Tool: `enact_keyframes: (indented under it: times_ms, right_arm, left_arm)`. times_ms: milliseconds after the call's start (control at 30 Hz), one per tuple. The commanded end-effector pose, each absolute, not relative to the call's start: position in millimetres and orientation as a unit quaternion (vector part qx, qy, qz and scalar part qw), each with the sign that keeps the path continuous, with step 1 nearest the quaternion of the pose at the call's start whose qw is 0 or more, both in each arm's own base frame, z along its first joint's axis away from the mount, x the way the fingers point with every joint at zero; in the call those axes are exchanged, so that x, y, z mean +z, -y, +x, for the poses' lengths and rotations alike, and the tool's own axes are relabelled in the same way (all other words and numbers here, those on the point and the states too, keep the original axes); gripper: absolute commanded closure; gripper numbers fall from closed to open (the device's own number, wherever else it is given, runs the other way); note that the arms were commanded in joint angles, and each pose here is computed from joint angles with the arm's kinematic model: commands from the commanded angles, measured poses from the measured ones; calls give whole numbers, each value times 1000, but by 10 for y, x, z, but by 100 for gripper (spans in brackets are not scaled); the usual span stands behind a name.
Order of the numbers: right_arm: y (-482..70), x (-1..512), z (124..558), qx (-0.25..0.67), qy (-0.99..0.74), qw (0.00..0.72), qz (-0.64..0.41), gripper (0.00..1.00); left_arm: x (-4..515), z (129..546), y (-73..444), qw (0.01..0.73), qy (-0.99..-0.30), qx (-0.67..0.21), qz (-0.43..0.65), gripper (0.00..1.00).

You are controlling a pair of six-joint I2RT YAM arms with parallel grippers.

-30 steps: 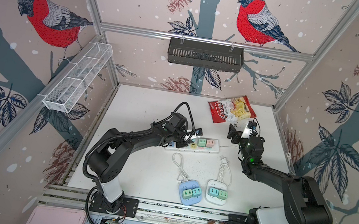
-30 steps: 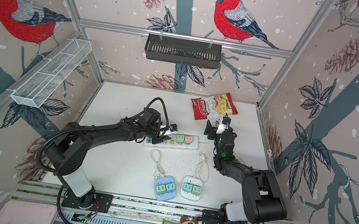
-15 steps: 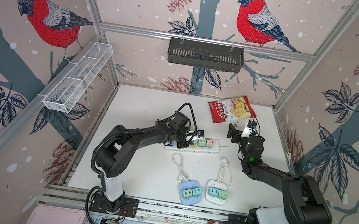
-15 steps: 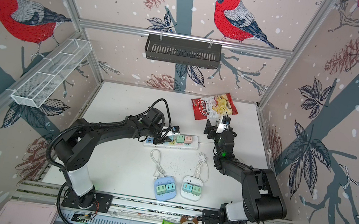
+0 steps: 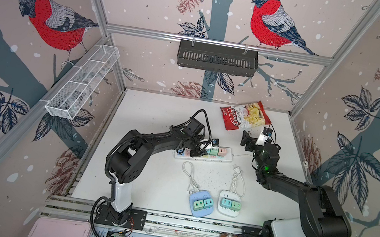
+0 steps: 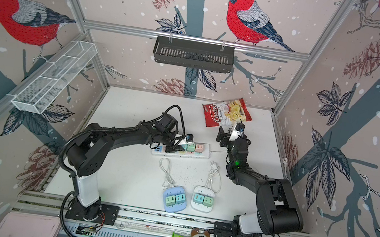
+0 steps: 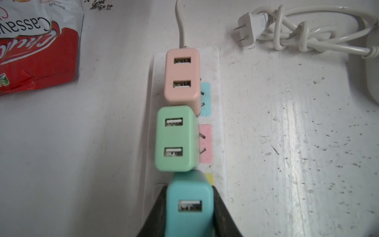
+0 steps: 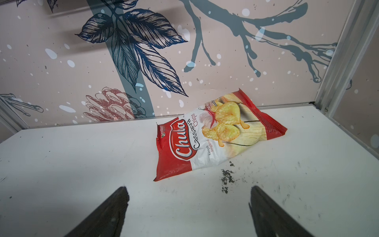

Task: Insert the plug
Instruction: 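Lower the teal charger into the strip socket next to the mint-green charger, then open the left gripper and lift it away from the power strip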

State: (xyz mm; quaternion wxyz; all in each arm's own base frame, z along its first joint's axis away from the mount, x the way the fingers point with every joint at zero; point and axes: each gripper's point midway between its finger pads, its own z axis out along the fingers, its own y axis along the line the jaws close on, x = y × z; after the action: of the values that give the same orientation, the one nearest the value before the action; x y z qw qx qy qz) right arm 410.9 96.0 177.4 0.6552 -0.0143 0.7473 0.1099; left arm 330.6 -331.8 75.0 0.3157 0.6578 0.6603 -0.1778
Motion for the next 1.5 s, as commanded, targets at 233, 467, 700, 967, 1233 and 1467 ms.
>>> enact_keyframes:
  times_ms: [233,467,700,967,1233,1467]
  right_arm:
    - [-960,1828,4118,118,-740,662,-13,7]
    - [-953,1837,4111,119,-738,664,-11,6]
    - [-950,1823,4124,119,-741,661,-10,7]
    - [-951,1820,4128,119,-740,661,-10,7]
    - [-953,1810,4137,119,-742,660,-10,7]
    - [-944,1811,4138,119,-742,660,-9,6]
  left_arm:
    - [607,3233,3226,272,-676,-188,658,100]
    - [495,3215,3167,243,-705,-202,635,100]
    - [383,3139,3176,230,-713,-189,635,100]
    - [217,3152,3135,200,-735,-162,627,100]
    - [238,3156,3172,191,-742,-179,617,100]
    - [386,3187,3217,208,-742,-186,610,82]
